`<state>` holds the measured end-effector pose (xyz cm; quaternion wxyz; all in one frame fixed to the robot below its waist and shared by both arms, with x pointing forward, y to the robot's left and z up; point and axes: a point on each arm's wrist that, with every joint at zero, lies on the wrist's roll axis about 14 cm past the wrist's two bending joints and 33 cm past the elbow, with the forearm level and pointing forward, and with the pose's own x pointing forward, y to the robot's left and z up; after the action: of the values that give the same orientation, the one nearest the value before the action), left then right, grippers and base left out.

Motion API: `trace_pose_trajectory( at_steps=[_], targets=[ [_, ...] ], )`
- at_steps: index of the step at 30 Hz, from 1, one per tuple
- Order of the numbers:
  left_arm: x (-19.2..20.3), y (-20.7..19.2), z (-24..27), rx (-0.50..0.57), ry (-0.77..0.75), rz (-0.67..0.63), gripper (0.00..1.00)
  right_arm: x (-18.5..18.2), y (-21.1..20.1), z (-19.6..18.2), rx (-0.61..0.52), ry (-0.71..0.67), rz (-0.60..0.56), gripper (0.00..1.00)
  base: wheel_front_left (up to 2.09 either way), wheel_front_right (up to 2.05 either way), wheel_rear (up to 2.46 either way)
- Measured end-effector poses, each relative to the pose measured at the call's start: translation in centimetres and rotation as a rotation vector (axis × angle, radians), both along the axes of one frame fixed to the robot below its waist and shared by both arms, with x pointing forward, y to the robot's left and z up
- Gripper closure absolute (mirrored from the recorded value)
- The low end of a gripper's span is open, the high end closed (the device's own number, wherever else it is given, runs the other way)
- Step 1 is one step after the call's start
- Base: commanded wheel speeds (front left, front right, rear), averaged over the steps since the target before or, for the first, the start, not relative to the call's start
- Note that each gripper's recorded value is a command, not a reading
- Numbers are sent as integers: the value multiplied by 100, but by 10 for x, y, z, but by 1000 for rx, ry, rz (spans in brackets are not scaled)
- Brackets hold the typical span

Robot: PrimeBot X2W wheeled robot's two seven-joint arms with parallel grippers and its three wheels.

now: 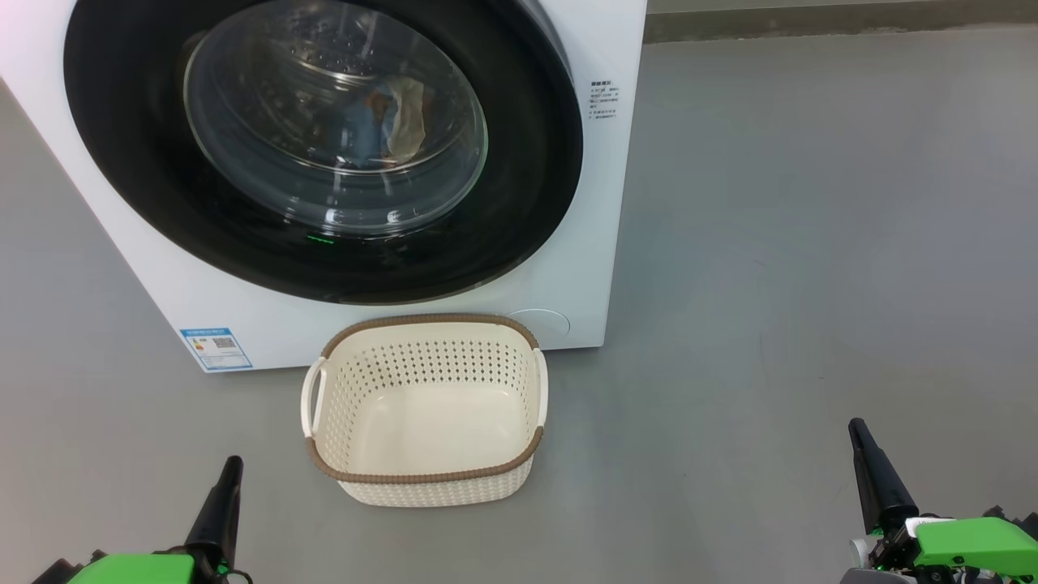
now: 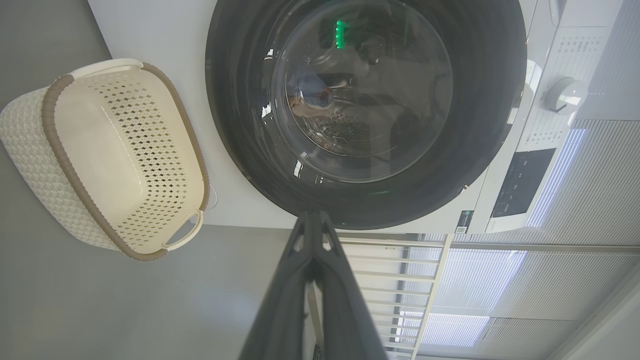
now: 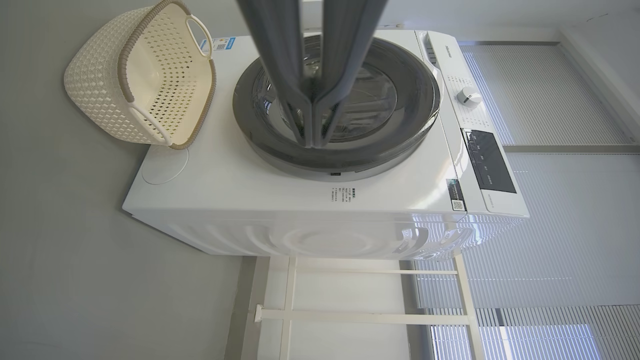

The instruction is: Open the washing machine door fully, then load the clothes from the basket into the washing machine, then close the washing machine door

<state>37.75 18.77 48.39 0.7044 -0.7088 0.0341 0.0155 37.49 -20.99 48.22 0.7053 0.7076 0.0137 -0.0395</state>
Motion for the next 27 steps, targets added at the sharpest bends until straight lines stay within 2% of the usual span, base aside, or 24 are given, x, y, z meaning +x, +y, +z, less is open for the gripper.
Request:
trace_pose_trajectory(
  at_steps=[27],
  targets=[
    [0,0,0,0,0,1,100,0,0,0,0,0,0,100,0,0,0]
  ],
)
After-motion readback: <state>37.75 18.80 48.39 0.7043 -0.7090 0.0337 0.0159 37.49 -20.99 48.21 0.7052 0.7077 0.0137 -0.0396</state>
